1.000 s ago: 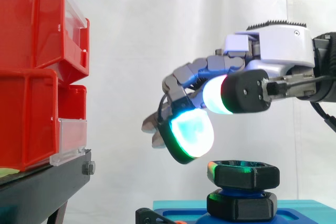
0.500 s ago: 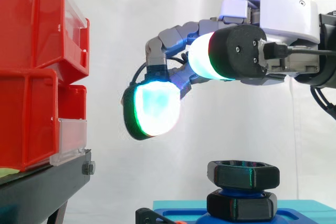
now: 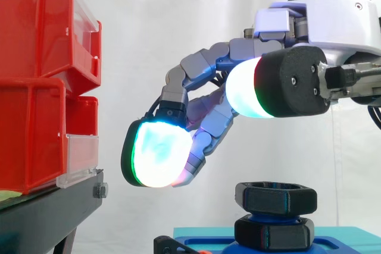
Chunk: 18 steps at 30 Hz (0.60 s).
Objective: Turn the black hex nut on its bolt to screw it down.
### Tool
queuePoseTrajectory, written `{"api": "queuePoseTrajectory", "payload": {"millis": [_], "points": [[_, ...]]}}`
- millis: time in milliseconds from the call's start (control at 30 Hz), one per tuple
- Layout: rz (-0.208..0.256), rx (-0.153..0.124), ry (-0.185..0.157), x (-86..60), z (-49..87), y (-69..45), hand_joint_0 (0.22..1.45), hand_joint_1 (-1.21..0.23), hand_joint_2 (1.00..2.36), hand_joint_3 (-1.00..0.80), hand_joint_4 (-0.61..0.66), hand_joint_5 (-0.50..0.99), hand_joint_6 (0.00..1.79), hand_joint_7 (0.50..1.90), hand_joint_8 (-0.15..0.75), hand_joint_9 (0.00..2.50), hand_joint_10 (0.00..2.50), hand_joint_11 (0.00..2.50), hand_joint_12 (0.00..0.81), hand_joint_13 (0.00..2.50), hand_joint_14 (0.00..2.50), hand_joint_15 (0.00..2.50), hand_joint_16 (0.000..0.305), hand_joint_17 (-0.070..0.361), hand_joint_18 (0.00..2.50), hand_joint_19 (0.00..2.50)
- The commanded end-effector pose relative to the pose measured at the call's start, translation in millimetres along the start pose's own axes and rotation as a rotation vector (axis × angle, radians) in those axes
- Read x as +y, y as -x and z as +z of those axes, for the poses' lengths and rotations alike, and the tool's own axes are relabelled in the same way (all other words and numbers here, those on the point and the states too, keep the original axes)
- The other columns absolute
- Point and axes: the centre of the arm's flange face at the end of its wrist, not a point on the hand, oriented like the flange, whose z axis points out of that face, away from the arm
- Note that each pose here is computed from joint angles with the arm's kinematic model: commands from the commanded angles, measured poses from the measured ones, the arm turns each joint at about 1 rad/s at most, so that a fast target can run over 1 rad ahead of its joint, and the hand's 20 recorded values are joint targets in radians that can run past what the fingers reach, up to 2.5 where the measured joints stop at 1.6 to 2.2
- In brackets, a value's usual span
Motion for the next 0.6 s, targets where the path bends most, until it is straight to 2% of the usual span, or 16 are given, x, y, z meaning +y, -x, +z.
{"api": "queuePoseTrajectory", "payload": {"millis": [0,200,367,433,500,533,567], "points": [[0.000,0.010,-0.001,1.2,-0.8,-1.6,0.52,-0.28,1.00,-0.50,0.24,-0.02,0.50,0.82,0.163,0.98,0.00,0.00,0.289,0.54,0.00,0.00,0.037,0.084,0.34,0.22],[0.001,0.036,-0.006,0.7,-3.5,-4.1,0.52,-0.28,1.00,-0.50,0.25,-0.01,0.50,0.84,0.162,1.01,0.00,0.00,0.288,0.55,0.00,0.00,0.037,0.084,0.34,0.23],[0.001,0.036,-0.006,0.7,-3.5,-4.1,0.53,-0.28,1.00,-0.50,0.25,-0.01,0.50,0.84,0.156,1.01,0.00,0.00,0.286,0.55,0.00,0.00,0.037,0.084,0.35,0.23],[0.001,0.037,-0.007,0.8,-3.4,-3.7,0.53,-0.28,1.00,-0.50,0.24,-0.01,0.50,0.87,0.155,1.02,0.00,0.00,0.287,0.56,0.00,0.00,0.037,0.084,0.35,0.23],[0.002,0.047,-0.007,1.6,-4.3,-5.4,0.53,-0.28,1.00,-0.50,0.20,0.00,0.51,0.99,0.161,1.03,0.00,0.00,0.287,0.56,0.00,0.00,0.037,0.084,0.35,0.24],[0.002,0.050,-0.008,1.6,-4.6,-5.7,0.53,-0.28,1.00,-0.50,0.20,0.00,0.51,0.99,0.161,1.03,0.00,0.00,0.287,0.56,0.00,0.00,0.037,0.084,0.35,0.24],[0.002,0.057,-0.008,2.0,-6.2,-9.4,0.53,-0.28,1.00,-0.50,0.17,0.01,0.51,1.07,0.164,1.04,0.00,0.00,0.288,0.56,0.00,0.00,0.037,0.084,0.36,0.24]]}}
